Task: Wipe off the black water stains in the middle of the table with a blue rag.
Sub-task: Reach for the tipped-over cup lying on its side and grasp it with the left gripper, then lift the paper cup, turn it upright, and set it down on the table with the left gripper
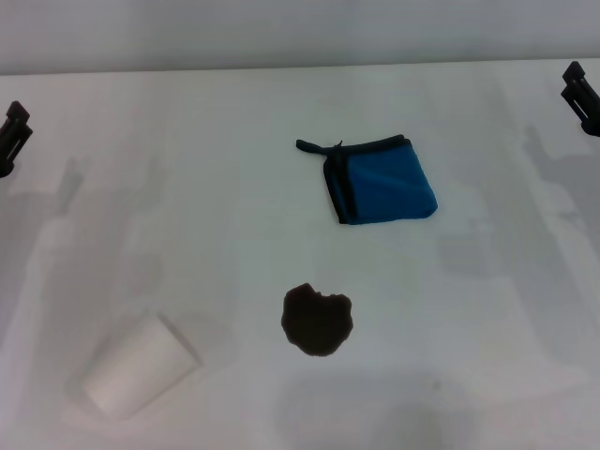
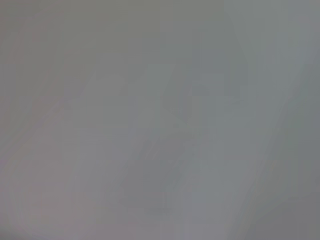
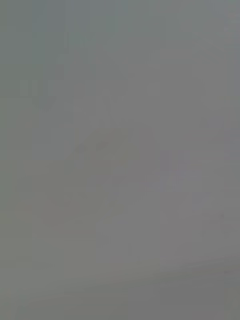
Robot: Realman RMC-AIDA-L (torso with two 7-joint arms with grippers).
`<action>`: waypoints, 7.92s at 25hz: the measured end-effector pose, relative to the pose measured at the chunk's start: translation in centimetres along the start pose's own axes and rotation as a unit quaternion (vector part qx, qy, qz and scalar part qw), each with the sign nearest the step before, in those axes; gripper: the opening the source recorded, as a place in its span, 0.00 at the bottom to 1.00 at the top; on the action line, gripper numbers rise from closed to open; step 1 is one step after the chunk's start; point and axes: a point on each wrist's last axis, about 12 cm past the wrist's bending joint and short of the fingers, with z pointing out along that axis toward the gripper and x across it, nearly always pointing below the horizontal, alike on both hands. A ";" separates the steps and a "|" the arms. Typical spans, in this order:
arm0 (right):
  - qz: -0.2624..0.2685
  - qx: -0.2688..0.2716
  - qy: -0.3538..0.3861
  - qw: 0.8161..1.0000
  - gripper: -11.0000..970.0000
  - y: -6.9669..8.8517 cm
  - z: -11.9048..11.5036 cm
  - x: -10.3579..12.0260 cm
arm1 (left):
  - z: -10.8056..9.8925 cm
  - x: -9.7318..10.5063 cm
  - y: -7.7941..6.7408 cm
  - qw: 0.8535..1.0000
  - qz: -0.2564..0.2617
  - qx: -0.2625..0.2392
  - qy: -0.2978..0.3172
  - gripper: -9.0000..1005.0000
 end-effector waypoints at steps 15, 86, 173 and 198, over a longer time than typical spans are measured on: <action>-0.005 -0.013 -0.009 1.000 0.89 0.2 0.1 -0.3 | 4.3 -3.7 -0.5 0.986 -0.123 0.080 0.081 0.87; -0.005 -0.022 -0.013 1.000 0.89 0.8 1.1 -0.7 | 5.1 -10.6 -15.6 0.596 0.299 0.204 0.717 0.86; -0.018 -0.026 -0.023 0.999 0.89 0.3 1.5 -1.3 | 5.0 -11.2 -11.5 0.777 0.121 0.247 0.566 0.67; -0.017 -0.021 -0.024 0.999 0.89 0.2 1.5 -1.4 | 1.1 -6.6 -3.3 0.953 0.048 0.220 0.202 0.58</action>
